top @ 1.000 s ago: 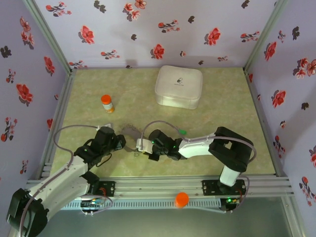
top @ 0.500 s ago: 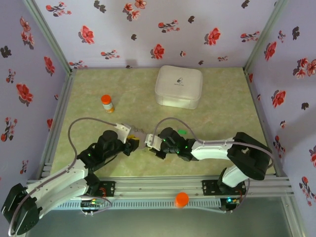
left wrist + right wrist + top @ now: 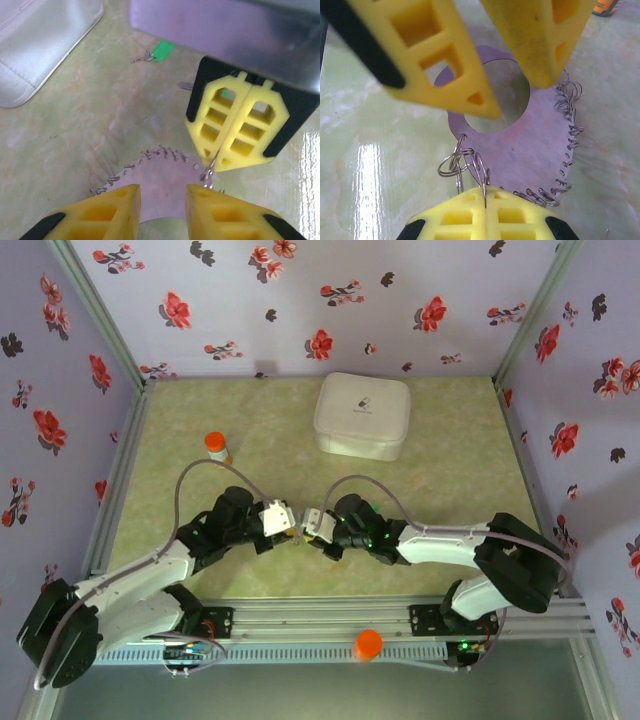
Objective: Put the keys on the keyring
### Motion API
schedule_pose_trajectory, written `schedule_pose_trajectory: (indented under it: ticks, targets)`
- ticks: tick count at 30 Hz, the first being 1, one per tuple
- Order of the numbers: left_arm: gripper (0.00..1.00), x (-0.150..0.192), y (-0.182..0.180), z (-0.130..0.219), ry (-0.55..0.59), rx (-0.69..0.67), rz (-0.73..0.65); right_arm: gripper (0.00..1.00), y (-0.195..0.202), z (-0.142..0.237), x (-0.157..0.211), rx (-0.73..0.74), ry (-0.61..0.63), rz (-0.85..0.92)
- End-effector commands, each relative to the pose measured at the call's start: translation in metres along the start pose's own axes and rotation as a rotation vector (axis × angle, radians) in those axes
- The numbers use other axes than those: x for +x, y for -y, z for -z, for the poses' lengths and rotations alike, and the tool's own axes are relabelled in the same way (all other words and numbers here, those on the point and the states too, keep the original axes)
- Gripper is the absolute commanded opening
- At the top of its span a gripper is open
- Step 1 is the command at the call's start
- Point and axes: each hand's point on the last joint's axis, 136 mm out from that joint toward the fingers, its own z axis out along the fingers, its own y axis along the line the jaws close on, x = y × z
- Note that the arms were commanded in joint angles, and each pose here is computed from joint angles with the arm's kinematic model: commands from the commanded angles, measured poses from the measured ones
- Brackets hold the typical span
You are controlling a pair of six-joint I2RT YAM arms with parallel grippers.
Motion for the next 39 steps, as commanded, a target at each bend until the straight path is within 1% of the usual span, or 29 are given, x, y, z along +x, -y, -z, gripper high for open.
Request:
schedule_pose_trajectory:
  ticks: [1, 3, 4, 8, 10, 18, 29, 31, 34, 39]
  targets:
    - [0.29, -0.003, 0.005, 0.002, 0.043, 0.093, -0.097, 0.00, 0.000, 0.006, -0.007, -0.008, 0.041, 0.024]
    - [0.28, -0.006, 0.006, 0.004, 0.070, 0.117, -0.105, 0.00, -0.001, 0.006, -0.006, -0.014, 0.041, 0.022]
    - [0.30, -0.006, 0.006, 0.003, 0.075, 0.126, -0.110, 0.00, -0.001, 0.006, -0.006, -0.013, 0.043, 0.022]
    - [0.36, 0.001, 0.010, -0.001, 0.051, 0.155, -0.123, 0.00, 0.001, 0.007, -0.008, -0.006, 0.055, 0.017]
    - [0.37, 0.003, 0.012, -0.004, 0.042, 0.174, -0.134, 0.00, 0.001, 0.007, -0.010, -0.008, 0.063, 0.017]
    - [0.32, 0.004, 0.009, -0.014, 0.042, 0.176, -0.176, 0.00, 0.000, 0.004, -0.012, -0.016, 0.082, -0.001]
    - [0.27, 0.006, 0.010, -0.021, 0.019, 0.205, -0.188, 0.00, 0.003, 0.001, -0.018, -0.013, 0.098, -0.019]
    - [0.27, 0.006, 0.010, -0.021, 0.017, 0.207, -0.189, 0.00, 0.004, 0.001, -0.019, -0.011, 0.099, -0.022]
    - [0.30, 0.009, 0.011, -0.019, 0.000, 0.211, -0.199, 0.00, 0.008, -0.001, -0.016, 0.006, 0.082, -0.028]
    - [0.32, 0.011, 0.010, -0.008, -0.023, 0.179, -0.216, 0.00, 0.012, 0.000, -0.007, 0.040, 0.042, -0.025]
